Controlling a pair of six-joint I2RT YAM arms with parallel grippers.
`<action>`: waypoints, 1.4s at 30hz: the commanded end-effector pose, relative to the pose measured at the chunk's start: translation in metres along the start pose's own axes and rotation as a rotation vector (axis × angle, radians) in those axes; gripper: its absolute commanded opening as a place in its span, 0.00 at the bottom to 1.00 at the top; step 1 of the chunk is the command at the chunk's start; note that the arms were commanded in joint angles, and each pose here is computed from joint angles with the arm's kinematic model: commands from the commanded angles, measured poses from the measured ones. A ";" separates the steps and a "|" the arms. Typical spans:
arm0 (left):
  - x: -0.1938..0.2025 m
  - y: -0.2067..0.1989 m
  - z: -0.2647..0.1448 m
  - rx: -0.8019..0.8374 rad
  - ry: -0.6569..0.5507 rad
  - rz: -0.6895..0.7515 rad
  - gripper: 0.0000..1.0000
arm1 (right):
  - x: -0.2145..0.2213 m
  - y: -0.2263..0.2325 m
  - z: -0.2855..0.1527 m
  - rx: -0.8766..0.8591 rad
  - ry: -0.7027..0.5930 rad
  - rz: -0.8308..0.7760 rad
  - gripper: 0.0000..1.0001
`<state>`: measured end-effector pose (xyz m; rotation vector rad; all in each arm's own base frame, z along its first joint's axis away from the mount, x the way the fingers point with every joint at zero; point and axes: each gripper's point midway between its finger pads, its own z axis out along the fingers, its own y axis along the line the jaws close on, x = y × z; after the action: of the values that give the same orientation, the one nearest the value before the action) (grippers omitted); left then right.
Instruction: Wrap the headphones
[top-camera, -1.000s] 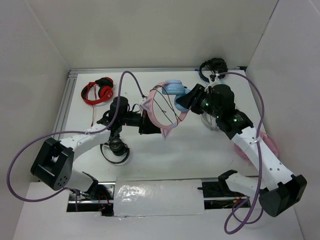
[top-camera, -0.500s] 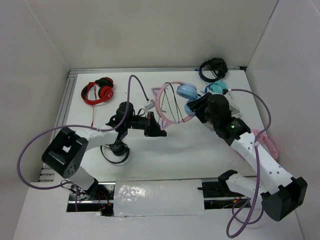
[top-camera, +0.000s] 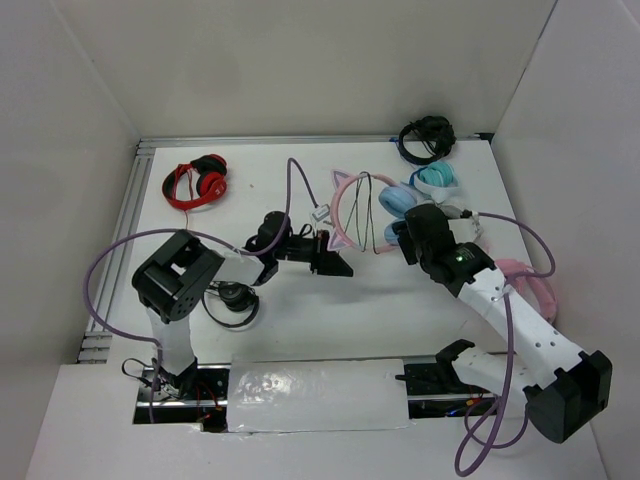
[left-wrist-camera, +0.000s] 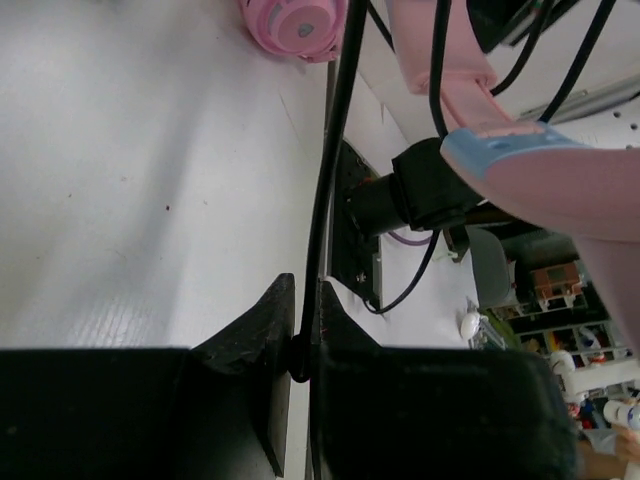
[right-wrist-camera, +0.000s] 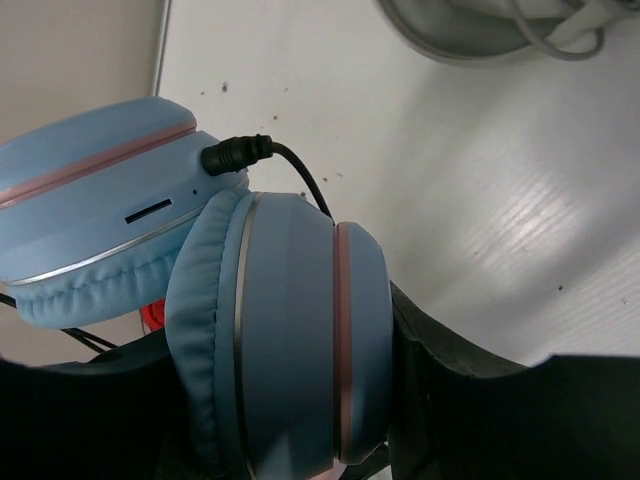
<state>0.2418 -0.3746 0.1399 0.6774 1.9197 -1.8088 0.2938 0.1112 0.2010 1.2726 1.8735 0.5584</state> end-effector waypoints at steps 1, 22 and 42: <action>0.005 -0.009 0.016 0.030 0.017 -0.025 0.00 | -0.035 0.040 -0.009 -0.140 -0.137 0.283 0.00; 0.016 -0.011 0.045 0.068 0.104 -0.004 0.08 | -0.051 0.050 -0.063 -0.257 -0.329 0.291 0.00; 0.013 -0.027 0.021 -0.117 0.104 0.054 0.79 | -0.076 0.058 -0.147 -0.395 -0.441 0.128 0.00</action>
<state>0.2166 -0.4054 0.1436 0.7845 2.0425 -1.7418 0.2285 0.0993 0.3216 1.1104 1.4016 0.6022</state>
